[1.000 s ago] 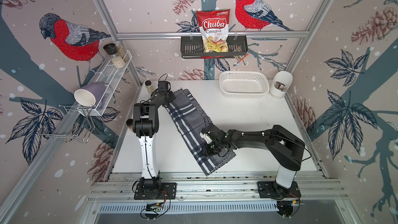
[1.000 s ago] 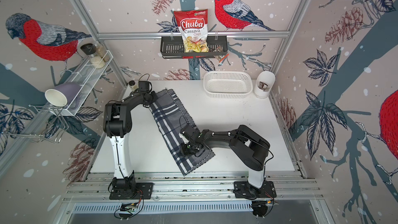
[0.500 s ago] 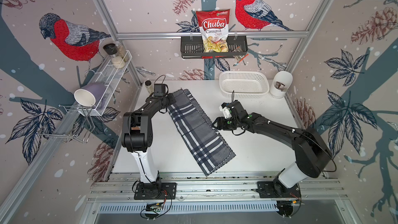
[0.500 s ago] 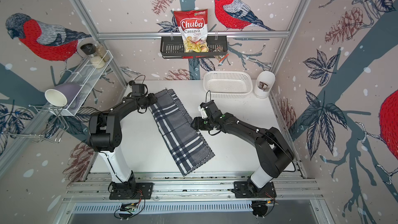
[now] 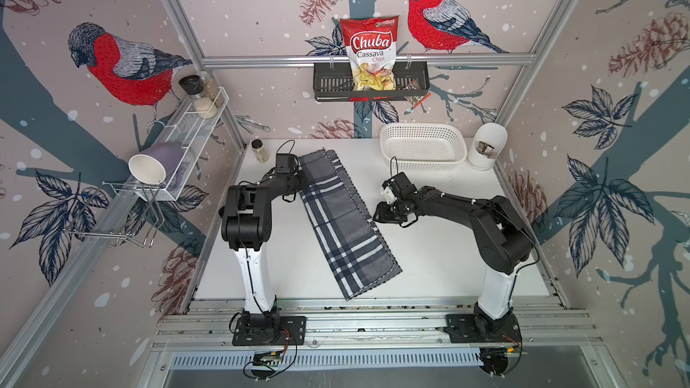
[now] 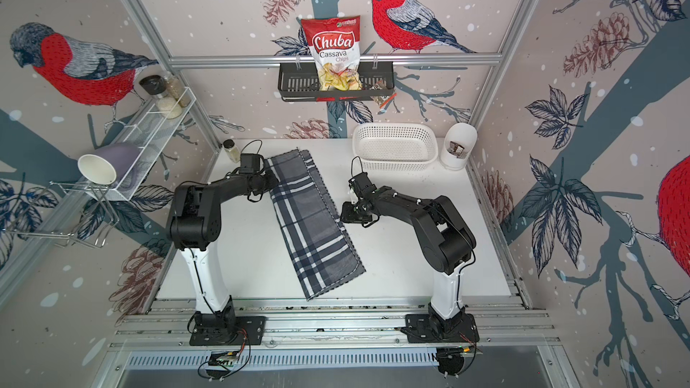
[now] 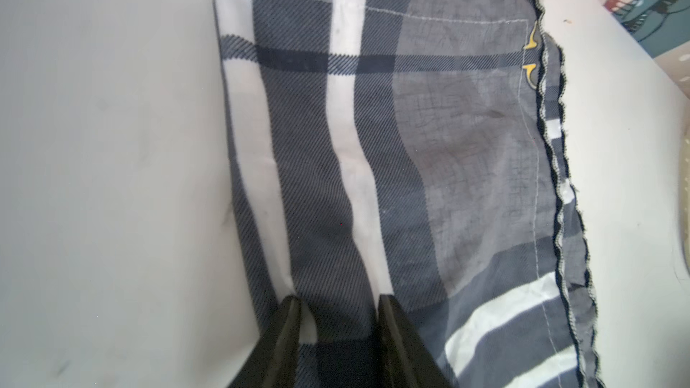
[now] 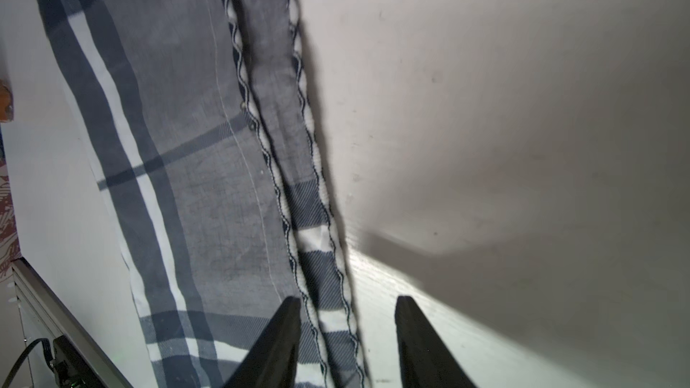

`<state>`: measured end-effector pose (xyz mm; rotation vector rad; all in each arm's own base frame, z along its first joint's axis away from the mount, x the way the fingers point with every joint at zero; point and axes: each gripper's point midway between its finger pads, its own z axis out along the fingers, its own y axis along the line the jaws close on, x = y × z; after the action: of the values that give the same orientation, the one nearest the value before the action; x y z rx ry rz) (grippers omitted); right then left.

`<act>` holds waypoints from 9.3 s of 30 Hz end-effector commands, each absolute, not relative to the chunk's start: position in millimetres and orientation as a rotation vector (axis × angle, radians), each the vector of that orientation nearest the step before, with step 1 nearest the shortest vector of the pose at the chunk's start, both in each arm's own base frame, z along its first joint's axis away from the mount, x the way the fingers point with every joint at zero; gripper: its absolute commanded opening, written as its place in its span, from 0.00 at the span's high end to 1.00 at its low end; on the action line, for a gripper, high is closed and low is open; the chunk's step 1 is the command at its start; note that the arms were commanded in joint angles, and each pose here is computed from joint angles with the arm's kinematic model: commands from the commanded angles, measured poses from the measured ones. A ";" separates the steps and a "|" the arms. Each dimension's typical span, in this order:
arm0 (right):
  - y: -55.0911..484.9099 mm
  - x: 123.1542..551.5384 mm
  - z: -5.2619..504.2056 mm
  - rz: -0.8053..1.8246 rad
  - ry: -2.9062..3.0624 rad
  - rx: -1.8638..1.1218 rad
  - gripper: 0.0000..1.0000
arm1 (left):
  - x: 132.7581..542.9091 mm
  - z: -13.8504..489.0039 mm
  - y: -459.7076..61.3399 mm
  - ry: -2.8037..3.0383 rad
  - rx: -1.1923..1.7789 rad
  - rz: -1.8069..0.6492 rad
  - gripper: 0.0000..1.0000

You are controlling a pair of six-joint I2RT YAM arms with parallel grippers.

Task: Roll up the pillowcase
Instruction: Adjust the pillowcase at the center of the board, then roll the pillowcase at the center of the board.

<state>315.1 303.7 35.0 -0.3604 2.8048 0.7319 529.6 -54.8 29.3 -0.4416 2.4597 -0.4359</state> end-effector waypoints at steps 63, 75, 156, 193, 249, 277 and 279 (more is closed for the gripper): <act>360.1 121.4 5.5 -0.052 1.599 -1.804 0.80 | 225.8 84.0 -100.6 2.280 -0.607 -0.801 0.26; 370.3 100.8 50.1 0.412 1.841 -1.881 1.00 | 230.4 98.9 -104.8 2.201 -0.513 -0.836 0.26; 401.6 272.7 56.8 0.820 2.352 -1.924 0.89 | 237.6 133.9 -170.6 1.885 0.257 -0.771 0.58; 405.6 284.7 57.3 0.776 2.359 -1.873 0.84 | 271.9 109.6 -150.4 2.006 0.097 -0.420 1.00; 400.9 189.6 49.3 0.530 1.938 -1.867 0.96 | 297.6 135.6 -84.3 1.963 -0.296 -0.568 0.67; 384.2 189.8 77.1 0.957 2.146 -1.742 1.00 | 285.5 53.0 -164.3 2.260 0.026 -0.733 1.00; 382.5 187.2 75.8 0.963 2.156 -1.737 1.00 | 288.4 48.1 -153.1 2.271 -0.039 -0.673 1.00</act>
<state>190.7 381.3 73.1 -1.7538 2.1547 0.9368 281.6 -168.6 54.4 0.0501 2.2580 -0.7654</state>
